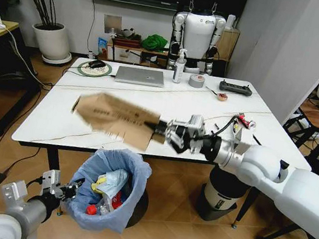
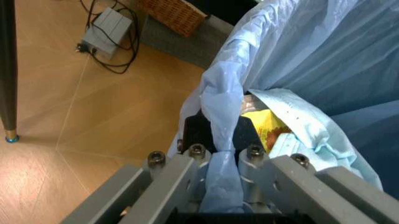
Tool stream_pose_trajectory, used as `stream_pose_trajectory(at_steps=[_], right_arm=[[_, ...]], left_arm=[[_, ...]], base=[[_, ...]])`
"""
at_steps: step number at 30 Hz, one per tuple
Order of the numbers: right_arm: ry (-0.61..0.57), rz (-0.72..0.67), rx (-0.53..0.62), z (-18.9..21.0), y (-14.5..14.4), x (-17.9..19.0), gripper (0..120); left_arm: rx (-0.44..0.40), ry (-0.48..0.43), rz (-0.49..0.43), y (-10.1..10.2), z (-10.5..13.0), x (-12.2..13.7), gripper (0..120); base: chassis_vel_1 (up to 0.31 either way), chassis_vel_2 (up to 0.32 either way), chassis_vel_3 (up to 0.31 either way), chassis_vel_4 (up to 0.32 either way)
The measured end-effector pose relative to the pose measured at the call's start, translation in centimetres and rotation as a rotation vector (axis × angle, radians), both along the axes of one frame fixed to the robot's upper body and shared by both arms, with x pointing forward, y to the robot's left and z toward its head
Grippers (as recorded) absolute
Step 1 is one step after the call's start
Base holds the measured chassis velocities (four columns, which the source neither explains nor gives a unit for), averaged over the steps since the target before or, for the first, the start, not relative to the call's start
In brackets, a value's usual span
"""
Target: Pick up the trash bin and place the trash from the table into it.
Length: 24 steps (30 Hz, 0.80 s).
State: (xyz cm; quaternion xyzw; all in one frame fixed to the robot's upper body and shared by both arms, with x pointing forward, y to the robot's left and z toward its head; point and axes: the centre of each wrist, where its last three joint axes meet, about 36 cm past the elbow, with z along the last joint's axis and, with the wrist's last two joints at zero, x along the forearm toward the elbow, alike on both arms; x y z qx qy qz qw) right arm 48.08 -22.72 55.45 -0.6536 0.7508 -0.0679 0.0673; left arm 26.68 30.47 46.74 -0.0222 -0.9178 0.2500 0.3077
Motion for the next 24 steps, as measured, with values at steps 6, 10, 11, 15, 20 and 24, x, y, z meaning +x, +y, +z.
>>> stream_pose_trajectory(at_steps=[6, 10, 11, 15, 20, 24], right_arm=[[-0.006, 0.05, -0.016, -1.2, 1.7, 0.4, 0], [0.006, 0.066, -0.018, -2.2, 3.0, 0.9, 0], [0.009, 0.069, -0.019, -2.5, 3.2, 1.0, 0], [0.026, 0.076, -0.024, -3.8, 4.1, 1.8, 0], [0.051, 0.067, -0.045, -5.9, 3.6, 2.4, 0], [0.031, 0.056, -0.08, -6.1, 2.2, 2.8, 0]], left_arm=[[-0.012, 0.005, 0.001, -0.2, -0.2, 0.0, 0], [-0.014, 0.008, 0.001, -0.3, -0.3, 0.0, 0], [-0.014, 0.008, 0.001, -0.3, -0.3, 0.0, 0], [-0.012, 0.004, -0.002, -0.2, 0.0, -0.1, 0], [-0.013, 0.004, -0.003, -0.3, 0.2, -0.1, 0], [-0.009, 0.004, -0.002, -0.2, 0.2, 0.0, 0]], base=[[0.0, 0.0, 0.0, 0.0], [0.0, 0.0, 0.0, 0.0], [0.0, 0.0, 0.0, 0.0], [0.0, 0.0, 0.0, 0.0], [0.0, 0.0, 0.0, 0.0], [0.0, 0.0, 0.0, 0.0]])
